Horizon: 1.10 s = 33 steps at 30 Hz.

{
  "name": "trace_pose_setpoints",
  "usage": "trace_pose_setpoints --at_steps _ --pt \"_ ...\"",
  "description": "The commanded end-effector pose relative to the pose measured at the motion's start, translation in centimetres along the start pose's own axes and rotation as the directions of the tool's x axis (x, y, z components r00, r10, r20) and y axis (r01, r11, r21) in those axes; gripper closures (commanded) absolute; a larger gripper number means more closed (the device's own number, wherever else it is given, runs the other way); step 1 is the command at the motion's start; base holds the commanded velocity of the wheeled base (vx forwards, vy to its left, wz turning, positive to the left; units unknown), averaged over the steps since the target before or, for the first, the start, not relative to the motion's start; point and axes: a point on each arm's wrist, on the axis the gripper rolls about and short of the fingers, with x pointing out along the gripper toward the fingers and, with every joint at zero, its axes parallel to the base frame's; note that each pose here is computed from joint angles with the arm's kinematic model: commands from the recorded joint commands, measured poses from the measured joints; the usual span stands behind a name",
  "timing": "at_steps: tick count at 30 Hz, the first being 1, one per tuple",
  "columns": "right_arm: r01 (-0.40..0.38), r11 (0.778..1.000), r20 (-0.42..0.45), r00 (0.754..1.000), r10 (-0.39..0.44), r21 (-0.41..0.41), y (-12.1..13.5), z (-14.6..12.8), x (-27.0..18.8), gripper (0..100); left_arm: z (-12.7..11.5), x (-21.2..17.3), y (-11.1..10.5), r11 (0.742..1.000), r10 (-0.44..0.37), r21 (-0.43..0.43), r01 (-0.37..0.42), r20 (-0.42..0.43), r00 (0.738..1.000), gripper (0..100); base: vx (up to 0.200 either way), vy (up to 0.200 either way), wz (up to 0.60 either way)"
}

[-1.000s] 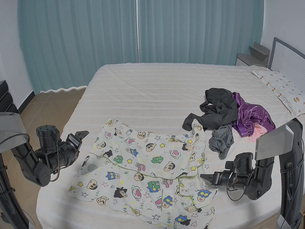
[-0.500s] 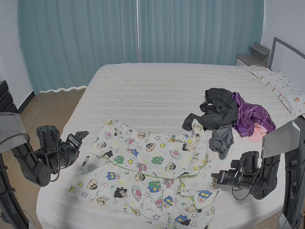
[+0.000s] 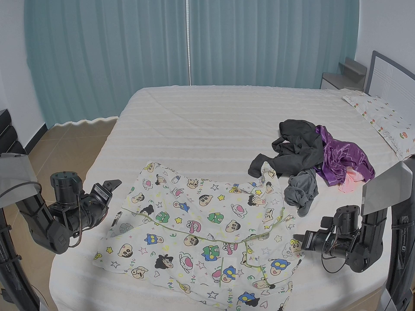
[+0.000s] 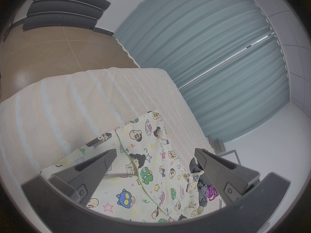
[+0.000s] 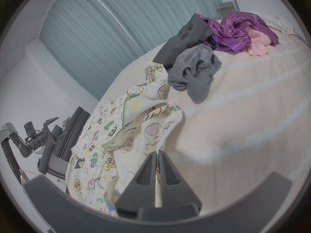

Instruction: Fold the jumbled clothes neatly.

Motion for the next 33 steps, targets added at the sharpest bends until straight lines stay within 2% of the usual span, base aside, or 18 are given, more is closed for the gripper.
trace_pose_setpoints --at_steps 1,7,8,18,28,29,33 --pt "0.017 1.000 0.010 1.000 -0.018 0.011 -0.5 0.3 -0.7 100 -0.2 0.1 0.3 1.000 0.011 -0.003 -0.011 -0.012 1.000 0 0.000 0.000 0.00" --pt "0.019 1.000 0.006 1.000 -0.019 0.006 -0.6 0.2 -0.5 100 -0.4 0.3 0.7 1.000 0.022 -0.004 -0.022 -0.019 1.000 0 0.000 0.000 0.00" --pt "0.019 1.000 0.004 1.000 -0.019 0.005 -0.6 0.1 -0.6 0 -0.4 0.3 0.7 1.000 0.022 -0.004 -0.022 -0.019 1.000 0 0.000 0.000 0.00" --pt "0.036 0.999 -0.030 0.999 -0.036 0.016 -1.0 -0.5 -1.2 0 -0.4 0.3 0.7 1.000 0.025 -0.004 -0.025 -0.021 0.999 0 0.000 0.000 0.00" --pt "0.017 1.000 -0.062 0.998 -0.017 0.004 -0.9 -1.2 0.7 0 -0.4 0.3 0.7 1.000 0.023 -0.004 -0.023 -0.020 1.000 0 0.000 0.000 0.00" --pt "0.018 1.000 -0.065 0.998 -0.017 0.004 -1.0 -1.3 0.8 100 -0.4 0.3 0.7 1.000 0.025 -0.006 -0.025 -0.021 0.999 0 0.000 0.000 0.00" --pt "0.024 1.000 -0.061 0.998 -0.023 0.006 -1.0 -1.3 0.8 100 -0.4 0.3 0.8 1.000 0.025 -0.007 -0.025 -0.020 0.999 0 0.000 0.000 0.00"
